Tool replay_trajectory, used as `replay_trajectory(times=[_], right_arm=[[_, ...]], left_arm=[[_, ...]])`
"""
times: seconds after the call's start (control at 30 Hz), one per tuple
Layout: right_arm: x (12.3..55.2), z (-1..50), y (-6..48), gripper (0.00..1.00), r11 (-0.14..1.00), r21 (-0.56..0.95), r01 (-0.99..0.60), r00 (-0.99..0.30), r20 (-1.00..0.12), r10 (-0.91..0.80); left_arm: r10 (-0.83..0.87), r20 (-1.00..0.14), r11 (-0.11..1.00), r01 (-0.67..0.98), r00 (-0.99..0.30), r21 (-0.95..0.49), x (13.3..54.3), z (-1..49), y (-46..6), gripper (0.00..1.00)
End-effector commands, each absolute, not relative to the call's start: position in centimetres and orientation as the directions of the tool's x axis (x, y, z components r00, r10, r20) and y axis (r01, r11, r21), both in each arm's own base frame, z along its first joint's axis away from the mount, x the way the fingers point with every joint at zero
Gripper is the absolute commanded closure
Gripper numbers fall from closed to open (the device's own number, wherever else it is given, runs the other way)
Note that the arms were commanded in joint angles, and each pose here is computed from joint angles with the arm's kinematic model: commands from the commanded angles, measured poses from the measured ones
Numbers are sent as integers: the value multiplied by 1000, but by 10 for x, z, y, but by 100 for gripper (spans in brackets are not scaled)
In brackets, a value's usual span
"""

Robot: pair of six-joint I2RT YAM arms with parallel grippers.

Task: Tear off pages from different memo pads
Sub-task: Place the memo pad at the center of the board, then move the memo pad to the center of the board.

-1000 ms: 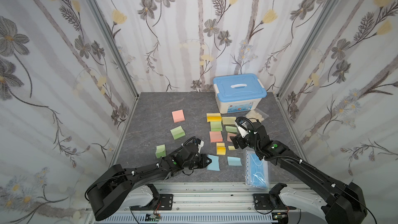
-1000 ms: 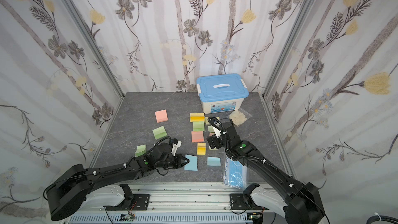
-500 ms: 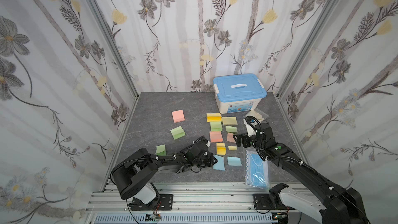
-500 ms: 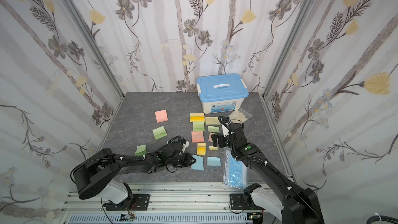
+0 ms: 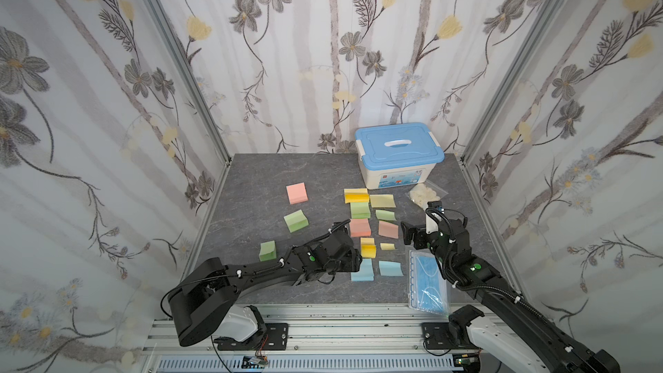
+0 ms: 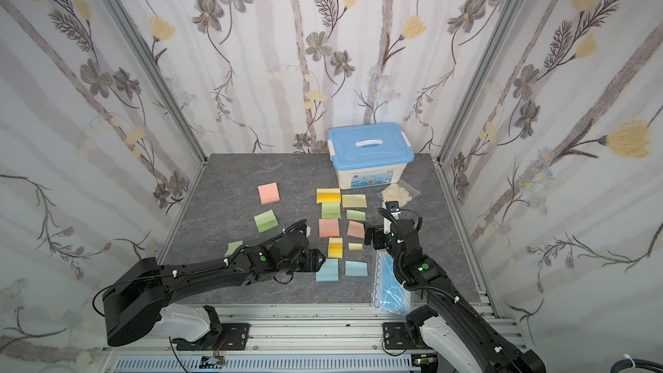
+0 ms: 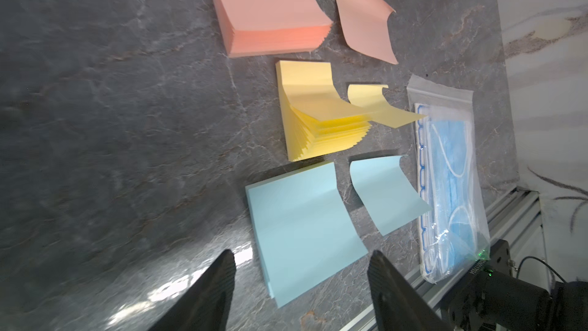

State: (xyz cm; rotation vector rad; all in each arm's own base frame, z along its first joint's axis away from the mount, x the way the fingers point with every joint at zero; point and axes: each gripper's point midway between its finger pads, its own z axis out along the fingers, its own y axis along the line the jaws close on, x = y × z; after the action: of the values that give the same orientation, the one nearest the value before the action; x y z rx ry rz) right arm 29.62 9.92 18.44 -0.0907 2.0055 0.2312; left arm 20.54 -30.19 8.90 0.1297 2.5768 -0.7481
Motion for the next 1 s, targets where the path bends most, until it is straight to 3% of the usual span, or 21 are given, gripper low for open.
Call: replay_trajectory(times=[0.0,0.27,0.47,0.73,0.97], right_arm=[[301,194,102,0,973,161,-166,-399,-913,83],[299,188,109,0,965,172,-199,-428,-901,73],[298,178,110,0,965,176,-196,-449,-891,71],[298,172,118,0,954,199,-224,-472,-879,72],[300,163,125,0,949,204,-239,-502,-863,60]], left_arm=[[-2,-522,935,183,-853,-303,212,93,-259,26],[-52,-771,975,134,-635,-176,242,178,-207,5],[-124,-877,984,56,-465,-170,285,230,-187,0],[-252,-848,967,-103,-467,-232,358,216,-146,0],[-334,-709,943,-216,-622,-255,433,160,-114,0]])
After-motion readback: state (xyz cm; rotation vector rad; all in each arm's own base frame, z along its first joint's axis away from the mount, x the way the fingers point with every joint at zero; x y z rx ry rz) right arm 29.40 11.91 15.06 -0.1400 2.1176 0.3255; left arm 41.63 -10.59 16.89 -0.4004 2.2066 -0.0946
